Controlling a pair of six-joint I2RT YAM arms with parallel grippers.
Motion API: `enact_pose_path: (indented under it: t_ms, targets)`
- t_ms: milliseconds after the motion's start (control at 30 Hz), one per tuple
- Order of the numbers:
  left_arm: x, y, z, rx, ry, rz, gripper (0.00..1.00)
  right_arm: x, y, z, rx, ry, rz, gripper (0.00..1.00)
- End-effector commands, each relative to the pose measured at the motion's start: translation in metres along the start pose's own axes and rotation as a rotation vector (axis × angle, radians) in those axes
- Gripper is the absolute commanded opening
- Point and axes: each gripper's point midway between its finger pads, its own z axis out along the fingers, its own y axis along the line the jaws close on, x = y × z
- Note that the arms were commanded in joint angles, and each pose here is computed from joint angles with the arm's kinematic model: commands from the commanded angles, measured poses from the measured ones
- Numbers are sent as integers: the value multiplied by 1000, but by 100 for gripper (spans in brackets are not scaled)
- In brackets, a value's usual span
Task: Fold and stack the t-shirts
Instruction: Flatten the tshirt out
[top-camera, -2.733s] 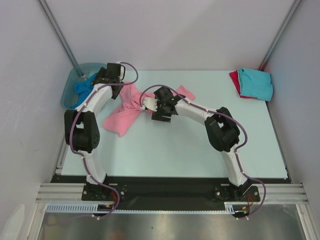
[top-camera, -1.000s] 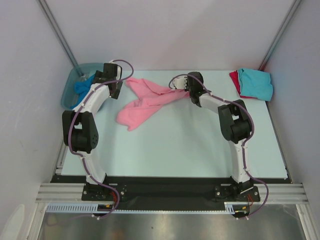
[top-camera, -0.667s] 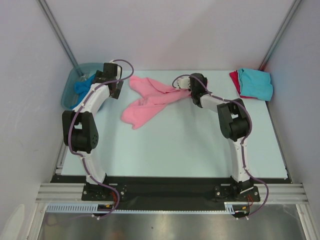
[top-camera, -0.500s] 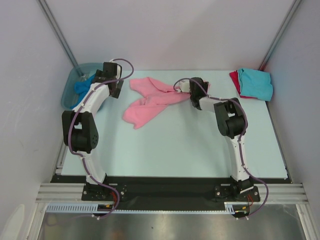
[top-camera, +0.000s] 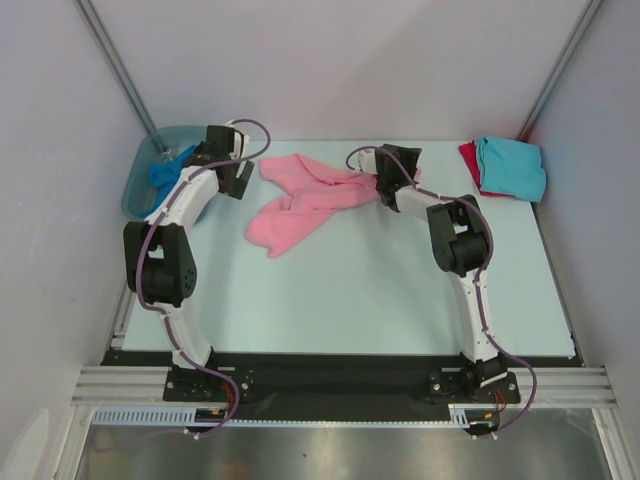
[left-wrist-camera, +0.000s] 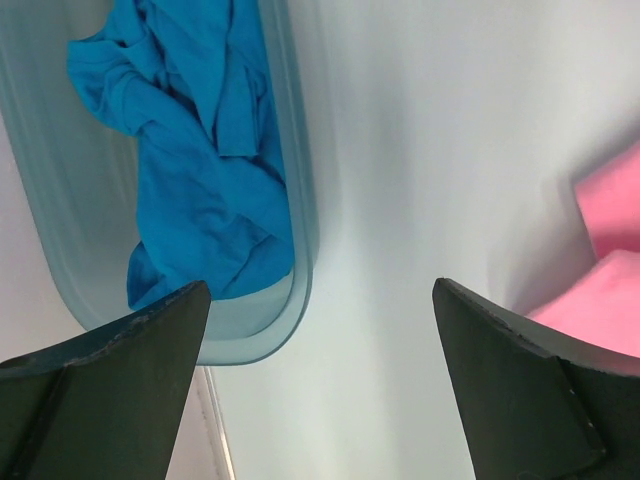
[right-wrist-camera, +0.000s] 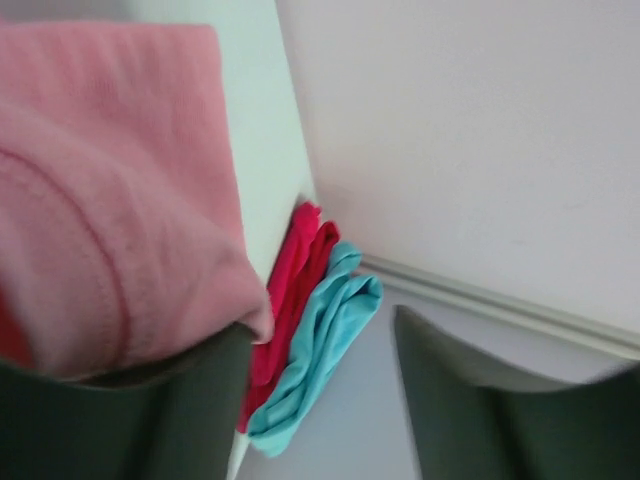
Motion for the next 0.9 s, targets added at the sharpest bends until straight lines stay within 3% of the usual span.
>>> enact_pose_path:
  t_ms: [0, 200, 267, 500, 867]
  targets:
    - [-15, -2, -26, 53, -80, 26, 100, 6, -11, -6, -35, 45, 64, 68]
    - [-9, -6, -27, 57, -80, 63, 100, -19, -14, -44, -265, -51, 187, 87]
    - [-9, -7, -29, 62, -86, 74, 100, -35, -17, -62, -351, -104, 230, 89]
    - [-10, -17, -37, 89, -134, 123, 98, -94, -32, -101, -488, -257, 354, 88]
    - [-2, -26, -48, 86, -156, 170, 98, -172, 32, -115, -548, -419, 274, 81]
